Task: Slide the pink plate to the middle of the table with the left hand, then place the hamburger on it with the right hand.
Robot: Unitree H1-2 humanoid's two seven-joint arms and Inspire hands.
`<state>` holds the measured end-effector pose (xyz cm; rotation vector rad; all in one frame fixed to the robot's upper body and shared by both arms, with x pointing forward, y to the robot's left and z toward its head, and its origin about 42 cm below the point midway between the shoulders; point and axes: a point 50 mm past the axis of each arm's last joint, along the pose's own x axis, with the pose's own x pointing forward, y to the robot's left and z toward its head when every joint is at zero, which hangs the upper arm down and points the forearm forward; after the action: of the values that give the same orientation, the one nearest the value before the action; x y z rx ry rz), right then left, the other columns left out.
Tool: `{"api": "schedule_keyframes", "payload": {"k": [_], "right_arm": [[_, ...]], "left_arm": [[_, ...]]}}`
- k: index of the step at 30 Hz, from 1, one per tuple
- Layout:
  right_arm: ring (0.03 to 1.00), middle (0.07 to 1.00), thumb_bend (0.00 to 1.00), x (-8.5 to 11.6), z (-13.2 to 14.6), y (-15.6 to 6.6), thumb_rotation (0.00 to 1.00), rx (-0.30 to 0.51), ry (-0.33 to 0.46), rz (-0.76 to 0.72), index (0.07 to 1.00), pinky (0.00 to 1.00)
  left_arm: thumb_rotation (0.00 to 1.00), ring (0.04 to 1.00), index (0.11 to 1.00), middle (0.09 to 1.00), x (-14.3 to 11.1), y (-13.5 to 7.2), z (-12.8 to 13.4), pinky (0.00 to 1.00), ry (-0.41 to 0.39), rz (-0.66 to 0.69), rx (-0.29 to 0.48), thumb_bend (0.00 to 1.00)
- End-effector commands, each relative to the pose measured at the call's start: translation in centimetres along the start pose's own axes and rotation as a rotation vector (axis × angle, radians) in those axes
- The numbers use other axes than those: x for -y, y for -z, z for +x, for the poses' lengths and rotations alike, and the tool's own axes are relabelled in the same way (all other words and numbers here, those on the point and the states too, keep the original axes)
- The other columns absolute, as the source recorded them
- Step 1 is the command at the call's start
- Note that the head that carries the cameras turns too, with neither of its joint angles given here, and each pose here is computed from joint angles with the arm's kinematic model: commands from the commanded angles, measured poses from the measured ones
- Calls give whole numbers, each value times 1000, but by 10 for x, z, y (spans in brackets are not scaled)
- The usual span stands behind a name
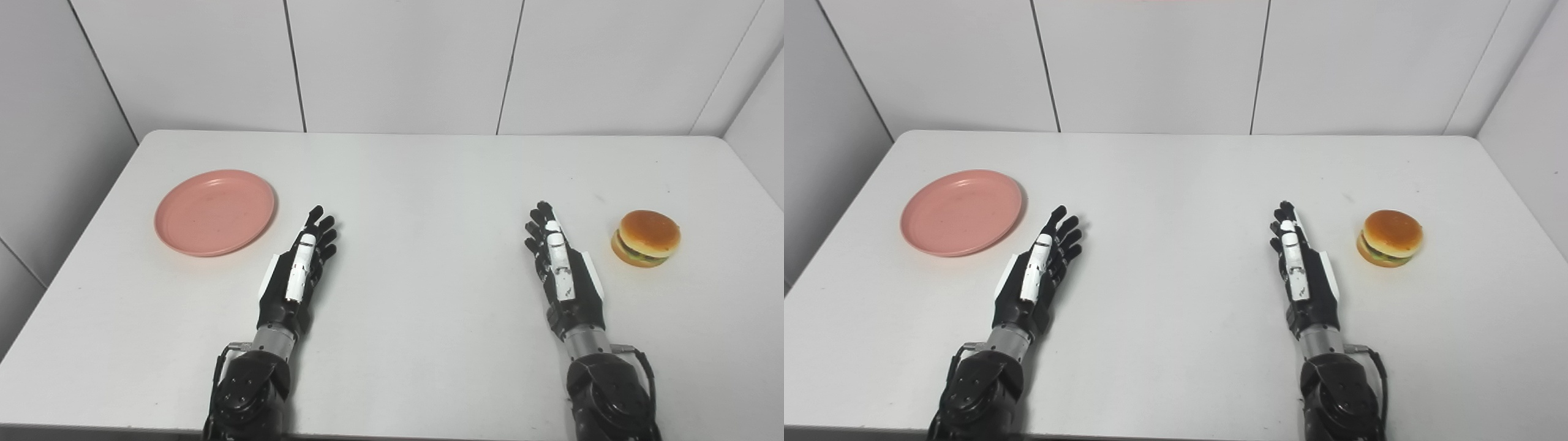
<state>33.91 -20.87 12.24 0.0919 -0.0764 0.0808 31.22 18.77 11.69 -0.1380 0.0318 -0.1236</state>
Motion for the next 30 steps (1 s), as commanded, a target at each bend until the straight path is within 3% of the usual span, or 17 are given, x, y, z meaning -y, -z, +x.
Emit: {"api": "schedule_keyframes", "payload": {"k": [1, 30], "right_arm": [[966, 966, 269, -1, 2, -2, 1000, 32, -7, -1, 968, 970], [966, 963, 264, 0, 2, -4, 1000, 37, -10, 0, 968, 968]], "left_arm": [[1000, 956, 953, 957, 1, -8, 6, 965, 16, 5, 19, 363], [1000, 950, 947, 951, 2, -9, 6, 956, 9, 2, 29, 361]]}}
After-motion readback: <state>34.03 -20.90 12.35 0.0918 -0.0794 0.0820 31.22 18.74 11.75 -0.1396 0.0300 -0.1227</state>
